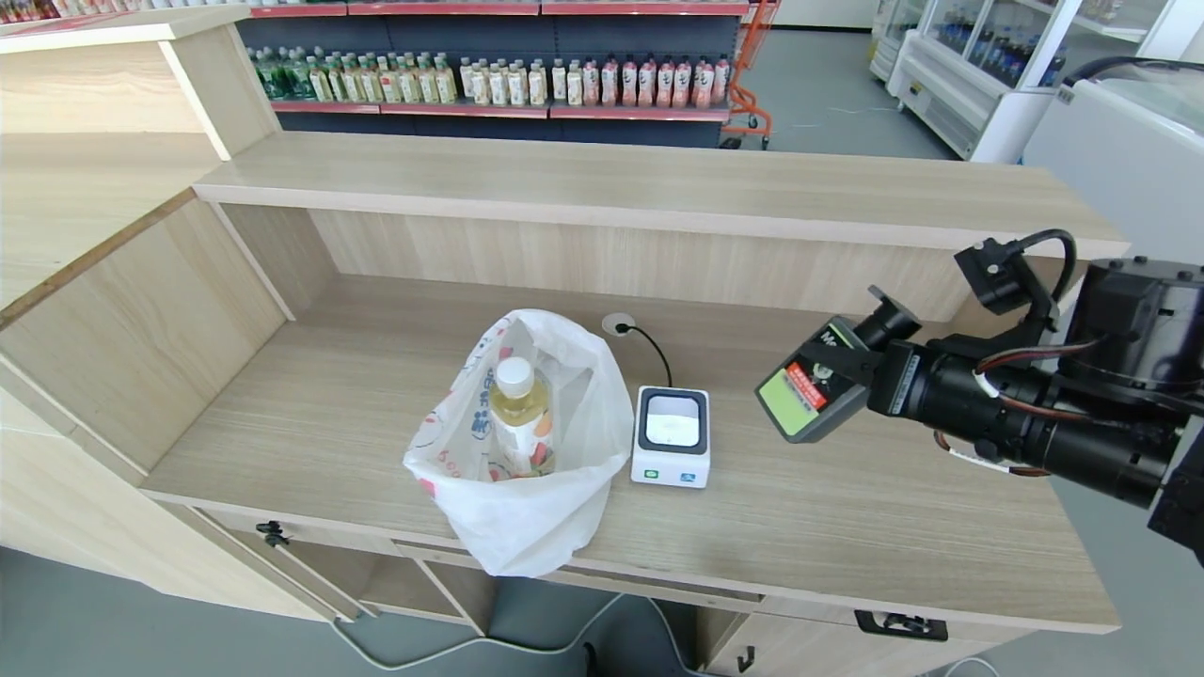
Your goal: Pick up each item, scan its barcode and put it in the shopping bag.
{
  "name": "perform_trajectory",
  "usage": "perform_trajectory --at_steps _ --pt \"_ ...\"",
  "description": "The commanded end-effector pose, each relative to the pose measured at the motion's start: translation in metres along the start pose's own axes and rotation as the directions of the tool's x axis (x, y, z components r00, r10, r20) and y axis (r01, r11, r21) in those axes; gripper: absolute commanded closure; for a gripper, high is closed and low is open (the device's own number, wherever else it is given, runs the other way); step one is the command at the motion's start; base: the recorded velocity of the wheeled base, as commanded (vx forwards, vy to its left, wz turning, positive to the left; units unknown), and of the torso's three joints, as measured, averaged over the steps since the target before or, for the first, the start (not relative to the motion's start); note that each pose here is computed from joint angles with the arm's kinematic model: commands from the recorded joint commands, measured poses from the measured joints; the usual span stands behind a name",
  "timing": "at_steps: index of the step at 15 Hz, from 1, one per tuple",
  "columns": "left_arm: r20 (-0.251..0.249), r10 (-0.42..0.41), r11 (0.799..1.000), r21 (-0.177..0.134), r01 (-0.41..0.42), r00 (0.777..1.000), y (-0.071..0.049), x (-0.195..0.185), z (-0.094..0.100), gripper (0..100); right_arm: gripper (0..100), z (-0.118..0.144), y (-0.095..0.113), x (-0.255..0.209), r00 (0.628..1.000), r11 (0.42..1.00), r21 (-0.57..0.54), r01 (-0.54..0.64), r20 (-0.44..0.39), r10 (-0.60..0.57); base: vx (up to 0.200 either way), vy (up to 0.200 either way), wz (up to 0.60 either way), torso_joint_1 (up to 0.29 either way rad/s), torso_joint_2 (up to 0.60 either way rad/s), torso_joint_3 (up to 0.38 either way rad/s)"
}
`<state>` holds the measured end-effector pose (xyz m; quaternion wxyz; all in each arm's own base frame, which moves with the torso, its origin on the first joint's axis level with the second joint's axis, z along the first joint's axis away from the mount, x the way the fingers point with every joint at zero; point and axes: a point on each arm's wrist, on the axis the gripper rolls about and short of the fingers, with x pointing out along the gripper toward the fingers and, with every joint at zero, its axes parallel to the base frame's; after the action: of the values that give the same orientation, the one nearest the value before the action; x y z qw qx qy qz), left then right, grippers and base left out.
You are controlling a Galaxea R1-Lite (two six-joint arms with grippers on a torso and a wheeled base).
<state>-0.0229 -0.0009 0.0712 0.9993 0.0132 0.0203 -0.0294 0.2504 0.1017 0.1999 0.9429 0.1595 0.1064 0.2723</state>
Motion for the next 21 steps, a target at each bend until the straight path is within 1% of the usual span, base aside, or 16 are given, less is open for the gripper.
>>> perform_trajectory --at_steps 1,2,3,4,6,10,13,18,21 --pt "-0.001 0.000 1.000 0.000 0.000 1.000 0.000 0.000 0.000 0 100 -0.007 -0.005 0.013 0.999 1.000 0.005 0.023 -0.022 -0.023 0.000 0.200 0.00 0.007 0.00 -0.002" --pt "-0.001 0.000 1.000 0.000 0.000 1.000 0.000 0.000 0.000 0 100 -0.010 -0.010 0.021 0.997 0.998 0.004 0.070 -0.016 -0.070 0.000 0.200 0.00 0.007 0.00 0.002" --pt "-0.001 0.000 1.000 0.000 0.000 1.000 0.000 0.000 0.000 0 100 -0.012 -0.014 0.028 0.993 0.993 0.003 0.114 -0.009 -0.114 0.000 0.000 0.00 0.000 0.00 0.000" --pt "-0.001 0.000 1.000 0.000 0.000 1.000 0.000 0.000 0.000 0 100 -0.014 -0.021 0.045 0.978 0.978 0.008 0.207 0.016 -0.207 0.000 0.000 0.00 0.000 0.00 0.000" --pt "-0.001 0.000 1.000 0.000 0.000 1.000 0.000 0.000 0.000 0 100 -0.017 -0.028 0.061 0.966 0.966 0.024 0.257 0.019 -0.258 0.000 0.000 0.00 0.000 0.00 0.000" --pt "-0.001 0.000 1.000 0.002 0.000 1.000 0.000 0.000 0.000 0 100 -0.029 -0.032 0.075 0.965 0.963 0.059 0.264 -0.016 -0.263 0.000 0.000 0.00 0.000 0.00 0.000" --pt "-0.001 0.000 1.000 0.002 0.000 1.000 0.000 0.000 0.000 0 100 -0.035 -0.029 0.082 0.967 0.964 0.087 0.253 -0.030 -0.251 0.000 0.000 0.00 0.000 0.00 0.000" --pt "-0.001 0.000 1.000 0.002 0.000 1.000 0.000 0.000 0.000 0 100 -0.045 -0.022 0.093 0.973 0.969 0.092 0.228 -0.051 -0.225 0.000 0.000 0.00 0.000 0.00 0.000" --pt "-0.001 0.000 1.000 0.002 0.000 1.000 0.000 0.000 0.000 0 100 -0.049 -0.021 0.103 0.975 0.971 0.090 0.221 -0.055 -0.217 0.000 0.000 0.00 0.000 0.00 0.000"
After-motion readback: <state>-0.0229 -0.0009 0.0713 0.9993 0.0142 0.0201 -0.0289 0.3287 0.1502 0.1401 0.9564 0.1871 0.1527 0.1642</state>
